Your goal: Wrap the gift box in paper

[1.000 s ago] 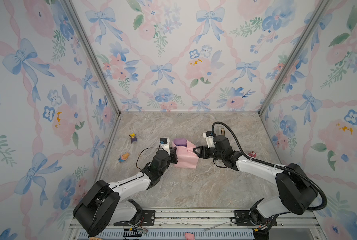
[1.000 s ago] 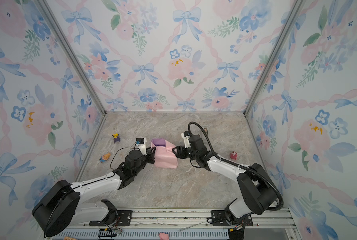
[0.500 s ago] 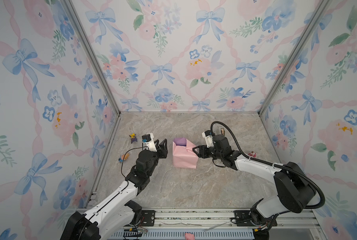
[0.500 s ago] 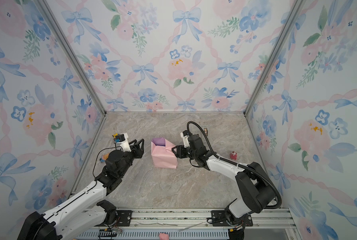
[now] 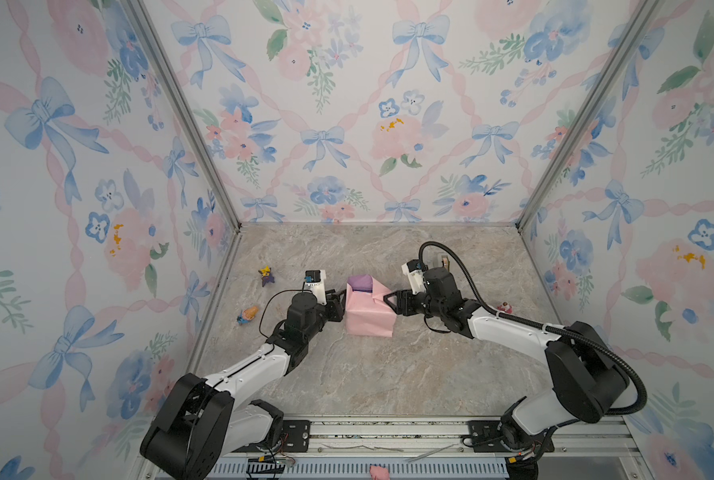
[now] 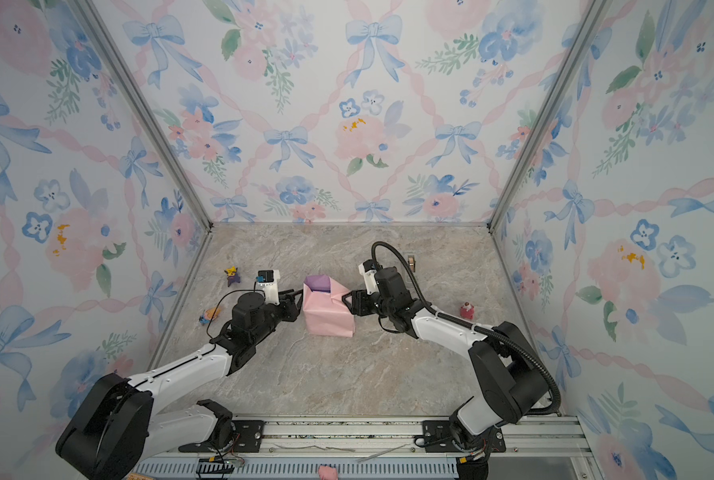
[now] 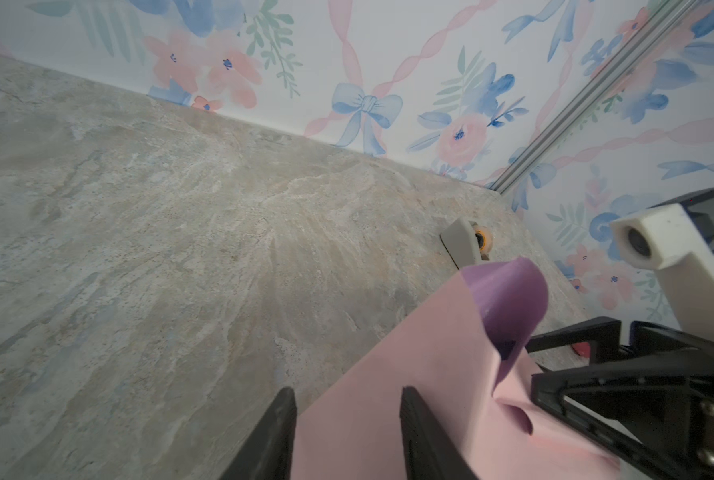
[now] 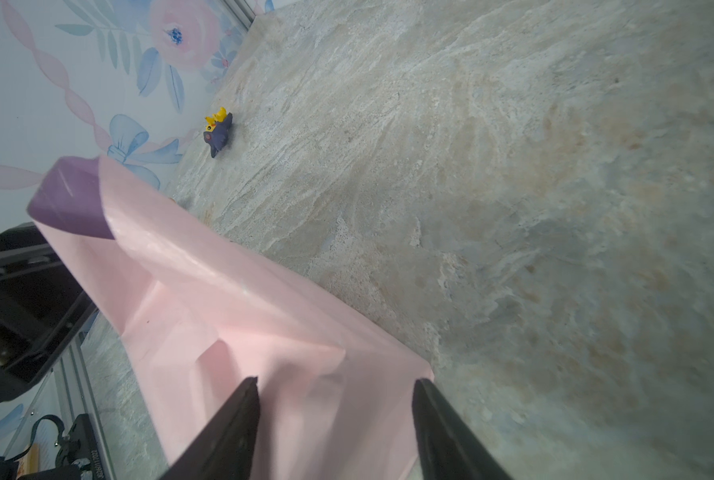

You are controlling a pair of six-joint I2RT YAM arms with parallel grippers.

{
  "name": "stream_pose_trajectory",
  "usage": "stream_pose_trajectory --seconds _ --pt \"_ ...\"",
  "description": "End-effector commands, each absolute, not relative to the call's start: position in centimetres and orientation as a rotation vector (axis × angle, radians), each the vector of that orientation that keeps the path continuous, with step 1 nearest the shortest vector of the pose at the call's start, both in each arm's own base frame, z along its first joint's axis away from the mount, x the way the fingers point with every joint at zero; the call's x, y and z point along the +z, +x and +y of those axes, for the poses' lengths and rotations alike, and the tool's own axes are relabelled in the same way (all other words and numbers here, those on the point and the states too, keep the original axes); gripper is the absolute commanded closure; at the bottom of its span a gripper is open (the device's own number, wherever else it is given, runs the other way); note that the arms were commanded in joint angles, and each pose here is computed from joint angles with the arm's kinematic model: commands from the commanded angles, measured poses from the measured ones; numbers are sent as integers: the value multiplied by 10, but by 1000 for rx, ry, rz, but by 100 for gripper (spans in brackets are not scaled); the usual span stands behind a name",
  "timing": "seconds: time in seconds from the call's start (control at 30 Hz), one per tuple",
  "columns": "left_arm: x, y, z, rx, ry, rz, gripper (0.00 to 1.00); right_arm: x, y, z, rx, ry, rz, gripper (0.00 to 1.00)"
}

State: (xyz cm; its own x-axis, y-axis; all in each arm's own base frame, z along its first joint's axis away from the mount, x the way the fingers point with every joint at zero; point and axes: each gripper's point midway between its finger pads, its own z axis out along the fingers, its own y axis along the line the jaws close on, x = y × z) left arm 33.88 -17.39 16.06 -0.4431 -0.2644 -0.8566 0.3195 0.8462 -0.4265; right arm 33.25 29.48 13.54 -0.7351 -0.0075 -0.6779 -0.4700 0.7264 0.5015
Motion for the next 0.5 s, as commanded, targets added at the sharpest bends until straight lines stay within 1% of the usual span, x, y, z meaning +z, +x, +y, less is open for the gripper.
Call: stream_pose_trajectory --seconds 0.0,0.13,0.23,0.33,0.47 --pt "170 342 -193 -757 117 1873 57 110 318 296 868 -442 2366 39" --pt "155 341 -202 -798 153 1911 58 110 318 297 870 -460 2374 39" --pt "132 339 -203 -799 147 1974 61 113 320 294 887 -446 2374 39" --pt "113 332 -204 -837 102 2036 66 124 322 289 932 -392 2380 38" --pt "107 321 -210 -855 43 2062 66 136 313 278 965 -290 2434 38"
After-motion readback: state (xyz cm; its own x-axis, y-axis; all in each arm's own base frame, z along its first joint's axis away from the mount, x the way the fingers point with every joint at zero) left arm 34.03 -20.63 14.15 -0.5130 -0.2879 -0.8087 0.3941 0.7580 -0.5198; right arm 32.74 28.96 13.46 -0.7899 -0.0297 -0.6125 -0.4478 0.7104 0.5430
